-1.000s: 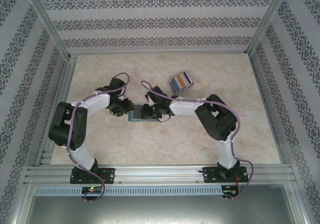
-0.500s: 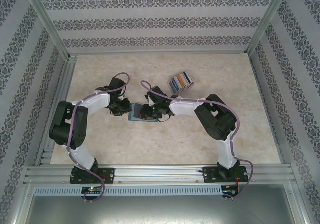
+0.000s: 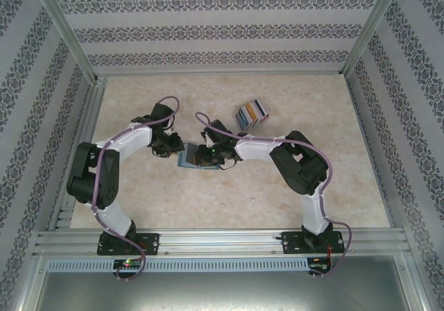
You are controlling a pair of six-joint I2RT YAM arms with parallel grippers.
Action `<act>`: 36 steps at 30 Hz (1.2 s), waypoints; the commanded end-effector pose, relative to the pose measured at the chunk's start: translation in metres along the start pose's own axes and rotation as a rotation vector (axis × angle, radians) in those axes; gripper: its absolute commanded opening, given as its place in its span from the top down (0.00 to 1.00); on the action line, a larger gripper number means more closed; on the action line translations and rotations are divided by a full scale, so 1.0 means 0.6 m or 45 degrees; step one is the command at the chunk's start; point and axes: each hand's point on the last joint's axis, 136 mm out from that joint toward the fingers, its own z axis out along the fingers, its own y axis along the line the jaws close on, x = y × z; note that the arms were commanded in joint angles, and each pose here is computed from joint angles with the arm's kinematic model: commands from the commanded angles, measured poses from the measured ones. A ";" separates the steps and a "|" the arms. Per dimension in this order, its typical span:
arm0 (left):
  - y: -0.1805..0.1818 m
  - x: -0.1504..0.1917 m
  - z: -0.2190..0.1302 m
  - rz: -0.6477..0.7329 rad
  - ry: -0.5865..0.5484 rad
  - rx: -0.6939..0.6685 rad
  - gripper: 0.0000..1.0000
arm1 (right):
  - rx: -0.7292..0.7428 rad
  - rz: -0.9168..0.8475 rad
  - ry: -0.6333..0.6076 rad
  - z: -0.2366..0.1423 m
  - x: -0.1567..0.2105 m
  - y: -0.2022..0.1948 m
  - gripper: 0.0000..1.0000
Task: Put the credit cards into the card holder
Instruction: Insert the credit card into the card slot.
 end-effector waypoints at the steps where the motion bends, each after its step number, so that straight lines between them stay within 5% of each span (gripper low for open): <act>1: -0.022 -0.027 -0.069 0.033 -0.096 0.033 0.72 | 0.064 0.013 0.038 0.018 0.015 -0.038 0.81; 13: -0.093 -0.029 -0.070 -0.017 -0.030 0.323 0.70 | 0.067 0.016 0.038 0.018 0.017 -0.041 0.81; 36: -0.043 -0.002 0.047 -0.023 0.149 0.199 0.71 | 0.070 0.024 0.039 0.016 0.015 -0.045 0.81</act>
